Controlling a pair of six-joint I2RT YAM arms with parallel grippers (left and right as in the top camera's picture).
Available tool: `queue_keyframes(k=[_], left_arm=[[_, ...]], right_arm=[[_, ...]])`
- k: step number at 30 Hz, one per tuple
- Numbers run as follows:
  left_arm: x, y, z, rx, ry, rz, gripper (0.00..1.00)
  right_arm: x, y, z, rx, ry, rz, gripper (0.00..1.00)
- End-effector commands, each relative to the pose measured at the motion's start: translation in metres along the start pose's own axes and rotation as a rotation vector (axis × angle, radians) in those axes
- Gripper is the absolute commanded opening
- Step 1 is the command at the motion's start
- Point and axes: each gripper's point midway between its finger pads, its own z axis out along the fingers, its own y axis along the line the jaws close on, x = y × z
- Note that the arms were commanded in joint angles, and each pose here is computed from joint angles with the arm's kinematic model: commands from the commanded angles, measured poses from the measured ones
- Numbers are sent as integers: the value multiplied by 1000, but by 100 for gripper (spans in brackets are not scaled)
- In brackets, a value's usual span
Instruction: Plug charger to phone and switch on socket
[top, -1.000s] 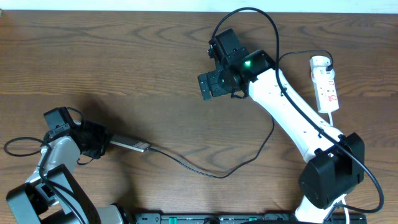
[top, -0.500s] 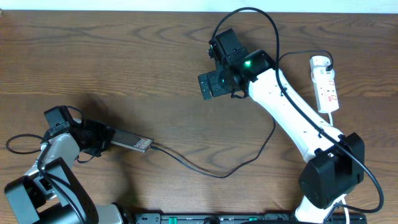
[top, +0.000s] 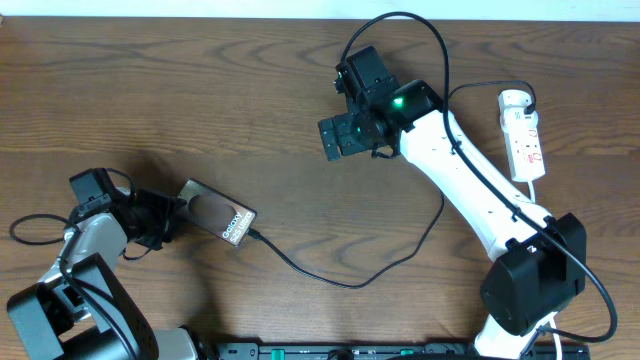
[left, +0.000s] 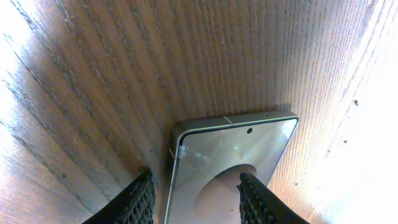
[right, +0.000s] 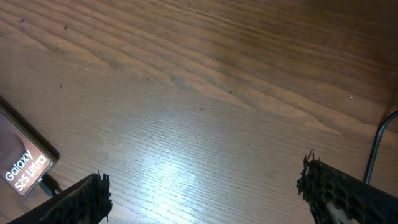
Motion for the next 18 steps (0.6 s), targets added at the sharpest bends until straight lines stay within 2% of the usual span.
queue_keyframes(k=[1, 3, 7, 10, 12, 14, 18], left_arm=[[5, 33, 12, -112, 5, -13, 45], [5, 21, 13, -54, 15, 23, 48], [4, -33, 3, 197, 36, 132, 52], [7, -93, -30, 462, 14, 310, 57], [13, -117, -52, 573, -7, 420, 62], [21, -136, -75, 657, -44, 534, 75], [38, -157, -112, 733, -115, 653, 82]], right_arm=[[-6, 1, -10, 0, -28, 9, 99], [-6, 1, -10, 1, -28, 4, 99], [-6, 0, -10, 2, -28, 5, 99], [-6, -3, -10, 21, -32, 5, 99], [-7, -4, -10, 24, -34, 5, 99], [-7, -4, -10, 24, -35, 6, 99], [-7, -4, -10, 24, -34, 6, 99]])
